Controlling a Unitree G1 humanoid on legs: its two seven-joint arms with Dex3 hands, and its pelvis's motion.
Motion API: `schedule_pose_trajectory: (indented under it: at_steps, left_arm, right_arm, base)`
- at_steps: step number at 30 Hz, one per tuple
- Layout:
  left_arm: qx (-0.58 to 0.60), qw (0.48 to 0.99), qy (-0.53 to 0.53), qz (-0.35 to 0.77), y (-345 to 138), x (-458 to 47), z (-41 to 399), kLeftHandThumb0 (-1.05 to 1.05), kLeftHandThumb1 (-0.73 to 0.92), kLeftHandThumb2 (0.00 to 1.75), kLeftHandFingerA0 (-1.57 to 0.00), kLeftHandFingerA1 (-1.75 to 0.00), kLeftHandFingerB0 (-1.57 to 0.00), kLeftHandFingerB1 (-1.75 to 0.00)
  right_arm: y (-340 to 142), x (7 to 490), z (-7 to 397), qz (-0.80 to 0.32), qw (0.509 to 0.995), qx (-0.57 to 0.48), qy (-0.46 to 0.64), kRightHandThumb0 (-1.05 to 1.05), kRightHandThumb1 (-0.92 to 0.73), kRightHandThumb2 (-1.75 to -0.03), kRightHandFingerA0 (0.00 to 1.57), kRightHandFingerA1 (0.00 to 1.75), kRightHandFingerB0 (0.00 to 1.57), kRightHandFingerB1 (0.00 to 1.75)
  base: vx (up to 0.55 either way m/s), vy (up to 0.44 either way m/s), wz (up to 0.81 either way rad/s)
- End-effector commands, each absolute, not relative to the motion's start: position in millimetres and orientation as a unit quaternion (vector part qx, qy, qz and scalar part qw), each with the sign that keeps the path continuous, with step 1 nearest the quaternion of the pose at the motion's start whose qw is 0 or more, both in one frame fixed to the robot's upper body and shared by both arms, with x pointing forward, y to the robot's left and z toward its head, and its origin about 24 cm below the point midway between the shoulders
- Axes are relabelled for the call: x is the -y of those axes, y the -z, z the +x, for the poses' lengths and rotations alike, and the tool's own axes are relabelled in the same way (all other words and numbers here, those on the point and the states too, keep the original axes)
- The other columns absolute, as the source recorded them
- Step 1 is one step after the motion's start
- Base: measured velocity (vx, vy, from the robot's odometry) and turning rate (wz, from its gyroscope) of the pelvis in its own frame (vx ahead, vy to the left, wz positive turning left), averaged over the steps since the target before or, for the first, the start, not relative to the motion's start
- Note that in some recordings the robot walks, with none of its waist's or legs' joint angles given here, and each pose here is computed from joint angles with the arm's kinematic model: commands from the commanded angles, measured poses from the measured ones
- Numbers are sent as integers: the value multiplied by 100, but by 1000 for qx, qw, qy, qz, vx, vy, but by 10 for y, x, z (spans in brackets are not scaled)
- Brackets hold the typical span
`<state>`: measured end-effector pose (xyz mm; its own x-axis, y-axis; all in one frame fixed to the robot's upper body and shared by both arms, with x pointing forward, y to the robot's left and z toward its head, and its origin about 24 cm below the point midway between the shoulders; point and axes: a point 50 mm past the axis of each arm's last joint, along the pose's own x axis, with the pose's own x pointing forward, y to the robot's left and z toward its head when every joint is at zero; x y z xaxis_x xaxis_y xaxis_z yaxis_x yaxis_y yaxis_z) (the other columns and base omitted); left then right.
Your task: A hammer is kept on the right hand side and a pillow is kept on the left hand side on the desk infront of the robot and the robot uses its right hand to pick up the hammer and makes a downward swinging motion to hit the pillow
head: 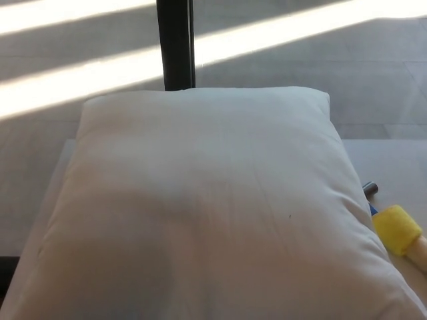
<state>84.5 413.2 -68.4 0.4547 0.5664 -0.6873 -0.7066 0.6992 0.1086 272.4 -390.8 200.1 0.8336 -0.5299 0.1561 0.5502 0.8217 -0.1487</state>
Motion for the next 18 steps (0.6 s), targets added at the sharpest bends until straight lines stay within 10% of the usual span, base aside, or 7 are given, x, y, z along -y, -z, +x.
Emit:
schedule_pose_trajectory:
  at_steps: [1, 4, 6, 8, 9, 18]
  left_arm:
    - [-357, 852, -371, -93, 646, -4175, 818, -65, 73, 62, -71, -52, -52, -45]
    - [-355, 854, -369, -94, 651, -4171, 805, -64, 74, 63, -67, -51, -51, -45]
    - [-357, 852, -371, -97, 655, -4172, 796, -63, 74, 63, -68, -51, -52, -45]
    - [-359, 849, -375, -99, 659, -4171, 791, -63, 73, 62, -70, -51, -52, -44]
    - [-358, 850, -373, -99, 660, -4170, 789, -63, 73, 62, -68, -51, -51, -44]
    - [-357, 851, -373, -96, 671, -4155, 784, -64, 74, 62, -69, -54, -56, -48]
  right_arm:
    - [-1803, 3330, 2897, -402, 908, -96, 75, -102, -63, -102, 0, 8, 2, 0]
    - [-1628, 3259, 2961, -439, 888, -122, 57, -93, -53, -81, 0, 1, 5, 11]
    - [-1539, 3241, 2980, -450, 882, -135, 43, -94, -58, -97, 0, 15, 7, 8]
    - [-1427, 3213, 3005, -468, 869, -161, 28, -89, -70, -63, 0, 0, 0, 23]
    - [-1368, 3200, 3016, -484, 859, -168, 23, -99, -62, -99, 0, 8, 13, 5]
    - [-1009, 3060, 3021, -537, 823, -186, -25, -97, -63, -101, 0, 10, 11, 10]
  base:
    - [0, 0, 0]
    - [0, 0, 0]
    - [0, 0, 0]
    - [0, 0, 0]
    - [0, 0, 0]
    - [0, 0, 0]
